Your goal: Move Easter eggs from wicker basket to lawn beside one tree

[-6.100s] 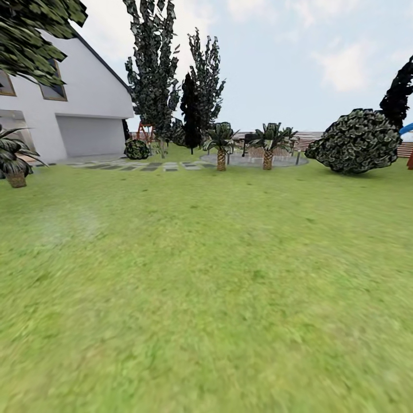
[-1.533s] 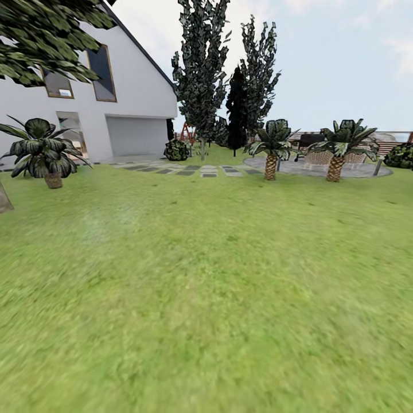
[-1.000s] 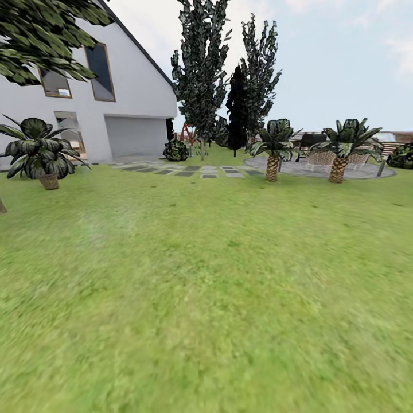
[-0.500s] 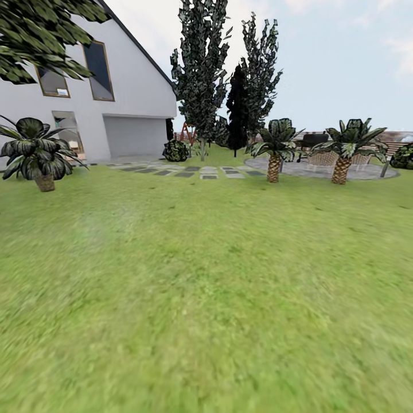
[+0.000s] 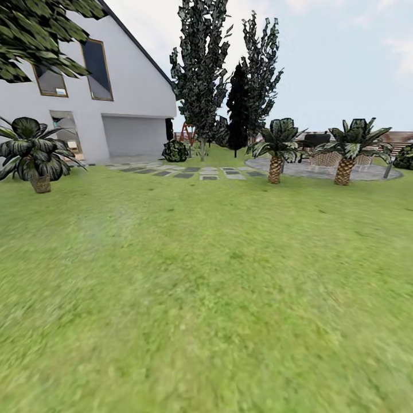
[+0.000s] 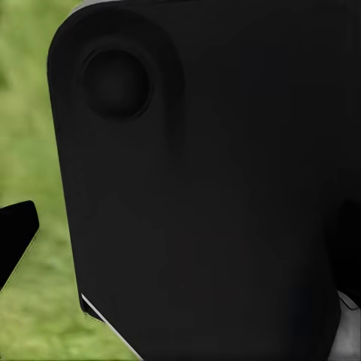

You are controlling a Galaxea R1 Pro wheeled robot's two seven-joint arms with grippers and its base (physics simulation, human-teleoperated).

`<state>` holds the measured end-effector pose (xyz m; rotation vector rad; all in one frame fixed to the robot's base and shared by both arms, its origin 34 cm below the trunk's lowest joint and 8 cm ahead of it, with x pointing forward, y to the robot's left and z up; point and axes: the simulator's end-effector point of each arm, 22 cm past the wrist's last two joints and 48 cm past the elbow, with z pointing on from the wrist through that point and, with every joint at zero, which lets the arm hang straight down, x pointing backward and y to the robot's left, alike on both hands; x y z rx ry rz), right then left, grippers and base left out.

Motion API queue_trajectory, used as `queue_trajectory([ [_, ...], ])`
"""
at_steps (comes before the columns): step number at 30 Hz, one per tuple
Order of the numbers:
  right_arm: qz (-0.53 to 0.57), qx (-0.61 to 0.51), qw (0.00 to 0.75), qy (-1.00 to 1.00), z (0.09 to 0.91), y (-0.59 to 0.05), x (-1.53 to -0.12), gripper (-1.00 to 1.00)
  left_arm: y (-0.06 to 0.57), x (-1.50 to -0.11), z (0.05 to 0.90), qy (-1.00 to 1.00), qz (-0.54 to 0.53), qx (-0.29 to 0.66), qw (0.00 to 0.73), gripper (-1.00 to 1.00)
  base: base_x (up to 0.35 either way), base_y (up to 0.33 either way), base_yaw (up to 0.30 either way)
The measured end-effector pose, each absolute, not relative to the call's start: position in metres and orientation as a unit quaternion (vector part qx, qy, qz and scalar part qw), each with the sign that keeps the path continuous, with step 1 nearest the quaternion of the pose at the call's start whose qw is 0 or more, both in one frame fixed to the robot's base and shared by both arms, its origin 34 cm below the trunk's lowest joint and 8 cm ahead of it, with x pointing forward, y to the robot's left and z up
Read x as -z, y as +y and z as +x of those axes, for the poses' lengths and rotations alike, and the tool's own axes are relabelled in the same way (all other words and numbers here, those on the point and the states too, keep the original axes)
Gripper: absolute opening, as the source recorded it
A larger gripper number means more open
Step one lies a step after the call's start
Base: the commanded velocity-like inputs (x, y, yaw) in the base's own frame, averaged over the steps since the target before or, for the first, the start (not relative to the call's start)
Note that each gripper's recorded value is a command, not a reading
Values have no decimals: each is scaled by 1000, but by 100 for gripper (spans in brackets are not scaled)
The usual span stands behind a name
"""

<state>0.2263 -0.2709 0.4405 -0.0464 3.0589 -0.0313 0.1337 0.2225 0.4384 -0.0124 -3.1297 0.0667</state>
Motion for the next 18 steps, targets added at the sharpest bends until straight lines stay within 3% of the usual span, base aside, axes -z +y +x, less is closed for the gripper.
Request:
queue_trajectory([
  [13,-15,10,41,999,226,-271,-441,100,223,-438,134,-1000,-4,-21,6,100,340,0,4],
  [18,-14,11,40,999,226,-271,-440,100,223,-438,134,-1000,-4,-21,6,100,340,0,204],
])
